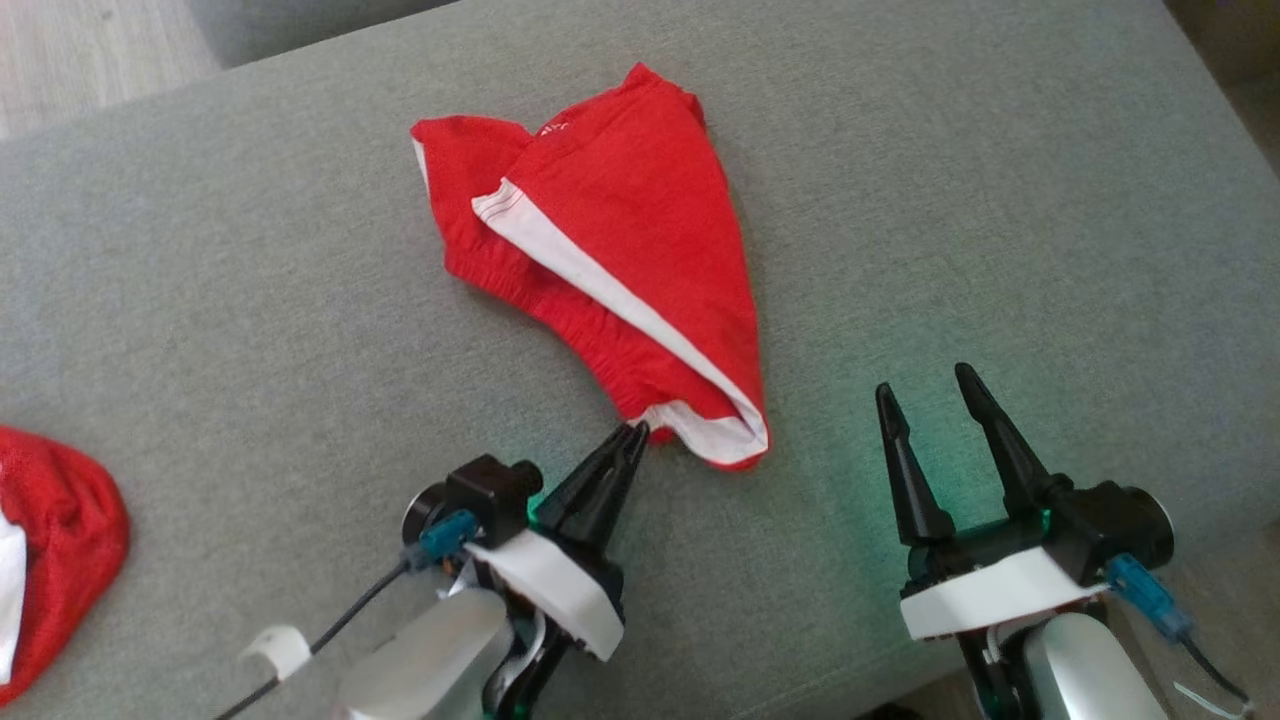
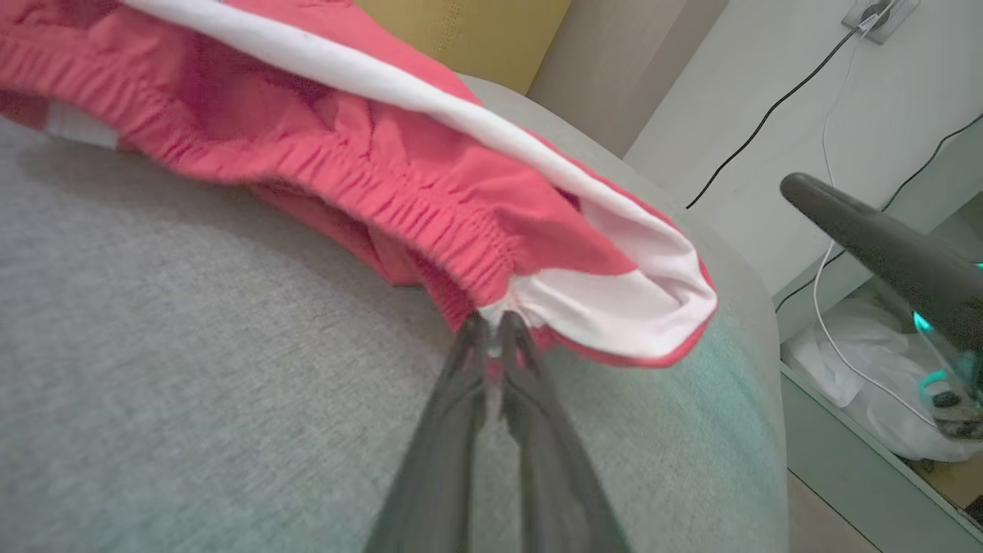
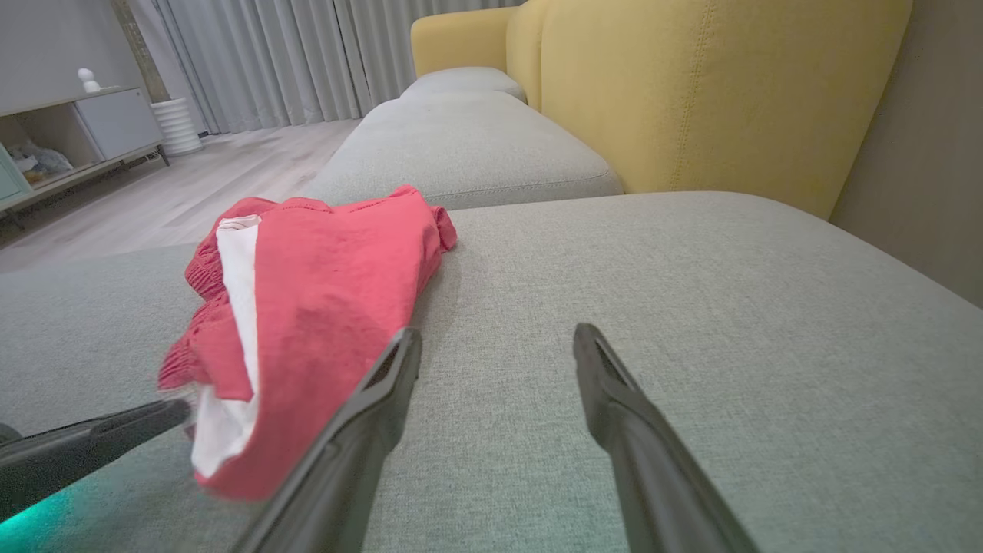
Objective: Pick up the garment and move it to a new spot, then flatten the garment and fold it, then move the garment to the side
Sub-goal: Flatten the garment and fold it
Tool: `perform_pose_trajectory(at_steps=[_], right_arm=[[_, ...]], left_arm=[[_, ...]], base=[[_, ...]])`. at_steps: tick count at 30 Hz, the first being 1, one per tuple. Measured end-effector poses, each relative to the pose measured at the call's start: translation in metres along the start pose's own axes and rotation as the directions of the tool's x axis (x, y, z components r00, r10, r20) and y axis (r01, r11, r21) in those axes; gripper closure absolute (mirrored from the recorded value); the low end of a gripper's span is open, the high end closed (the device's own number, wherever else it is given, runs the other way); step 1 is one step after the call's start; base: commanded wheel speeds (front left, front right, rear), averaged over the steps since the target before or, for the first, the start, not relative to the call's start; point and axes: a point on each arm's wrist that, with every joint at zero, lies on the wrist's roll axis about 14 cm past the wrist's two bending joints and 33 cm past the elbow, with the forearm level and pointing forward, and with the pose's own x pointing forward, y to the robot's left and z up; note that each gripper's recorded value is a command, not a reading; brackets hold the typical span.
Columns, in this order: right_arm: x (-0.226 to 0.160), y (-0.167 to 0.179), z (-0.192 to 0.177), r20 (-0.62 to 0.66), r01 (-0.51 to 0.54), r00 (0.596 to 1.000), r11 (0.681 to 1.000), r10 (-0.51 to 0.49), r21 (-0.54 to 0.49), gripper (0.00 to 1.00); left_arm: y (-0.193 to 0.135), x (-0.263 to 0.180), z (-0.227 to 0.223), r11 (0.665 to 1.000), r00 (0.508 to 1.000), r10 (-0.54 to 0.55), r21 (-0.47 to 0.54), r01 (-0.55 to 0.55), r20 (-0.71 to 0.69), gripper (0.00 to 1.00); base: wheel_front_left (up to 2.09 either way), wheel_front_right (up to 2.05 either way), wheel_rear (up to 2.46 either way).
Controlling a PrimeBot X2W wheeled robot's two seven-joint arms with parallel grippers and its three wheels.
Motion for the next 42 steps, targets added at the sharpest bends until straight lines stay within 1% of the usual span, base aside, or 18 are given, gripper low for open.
perform_pose_trajectory(at_steps=[7,11,14,16,17,19,22,24,26,27,29,31,32,33,35,38,40,42], right_arm=[[0.003,0.004,-0.001,-0.002,-0.015,1.000,1.000,0.015,0.002,0.00],[0.002,0.006,0.005,0.020,-0.021,1.000,1.000,0.021,0.010,0.00],[0.000,0.008,0.011,0.039,-0.026,0.999,1.000,0.026,0.013,0.00],[-0.001,0.010,0.015,0.053,-0.031,0.998,0.999,0.030,0.021,0.00],[-0.003,0.012,0.019,0.067,-0.039,0.997,0.999,0.037,0.024,0.00],[-0.005,0.014,0.024,0.085,-0.044,0.996,0.999,0.042,0.027,0.00],[-0.010,0.014,0.031,0.110,-0.046,0.993,0.998,0.041,0.041,0.00],[-0.014,0.015,0.034,0.123,-0.046,0.992,0.998,0.040,0.047,0.00],[-0.018,0.014,0.037,0.134,-0.043,0.990,0.997,0.035,0.057,0.00],[-0.021,0.013,0.037,0.137,-0.039,0.990,0.998,0.030,0.059,0.00],[-0.026,0.012,0.036,0.136,-0.031,0.991,0.997,0.022,0.065,0.00],[-0.028,0.013,0.034,0.131,-0.032,0.991,0.997,0.022,0.074,0.00],[-0.028,0.013,0.033,0.129,-0.034,0.991,0.997,0.024,0.075,0.00],[-0.027,0.015,0.033,0.129,-0.038,0.991,0.996,0.029,0.075,0.00],[-0.025,0.017,0.033,0.130,-0.046,0.991,0.996,0.036,0.079,0.00],[-0.019,0.022,0.030,0.118,-0.065,0.992,0.994,0.054,0.089,0.00],[-0.014,0.028,0.027,0.105,-0.083,0.992,0.993,0.074,0.089,0.00],[-0.008,0.033,0.023,0.091,-0.099,0.992,0.991,0.091,0.089,0.00]], left_arm=[[-0.004,0.005,0.012,0.999,0.999,-0.031,0.014,0.031,0.014,1.00],[-0.011,0.003,0.042,0.998,0.994,-0.050,0.047,0.046,0.093,1.00],[-0.017,-0.001,0.073,0.988,0.983,-0.088,0.140,0.065,0.160,1.00],[-0.022,-0.003,0.096,0.969,0.974,-0.124,0.234,0.079,0.188,1.00],[-0.022,-0.006,0.122,0.934,0.967,-0.154,0.350,0.076,0.201,1.00],[-0.017,-0.008,0.155,0.879,0.967,-0.160,0.474,0.048,0.197,1.00],[-0.017,-0.011,0.209,0.764,0.971,-0.160,0.645,0.008,0.177,1.00],[-0.024,-0.012,0.240,0.677,0.974,-0.159,0.736,-0.012,0.162,1.00],[-0.037,-0.013,0.267,0.592,0.973,-0.171,0.805,-0.022,0.153,1.00],[-0.046,-0.013,0.278,0.562,0.972,-0.180,0.827,-0.023,0.149,1.00],[-0.065,-0.013,0.291,0.511,0.971,-0.202,0.860,-0.007,0.128,1.00],[-0.078,-0.014,0.294,0.478,0.972,-0.214,0.878,0.017,0.097,1.00],[-0.080,-0.015,0.293,0.476,0.974,-0.212,0.879,0.032,0.079,1.00],[-0.078,-0.017,0.288,0.485,0.978,-0.198,0.873,0.046,0.058,1.00],[-0.058,-0.025,0.273,0.515,0.991,-0.132,0.855,0.066,0.003,1.00],[-0.009,-0.046,0.249,0.596,0.999,-0.003,0.802,0.041,-0.049,1.00],[0.026,-0.064,0.231,0.641,0.994,0.080,0.767,0.007,-0.076,1.00],[0.052,-0.083,0.212,0.695,0.984,0.143,0.719,-0.025,-0.104,1.00]], base=[[0.00,0.00,0.00],[0.00,0.00,0.00],[0.00,0.00,0.00],[0.00,0.00,0.00],[0.00,0.00,0.00],[0.00,0.00,0.00],[0.00,0.00,0.00],[0.00,0.00,0.00],[0.00,0.00,0.00],[0.00,0.00,0.00],[0.00,0.00,0.00],[0.00,0.00,0.00],[0.00,0.00,0.00],[0.00,0.00,0.00],[0.00,0.00,0.00],[0.00,0.00,0.00],[0.00,0.00,0.00],[0.00,0.00,0.00]])
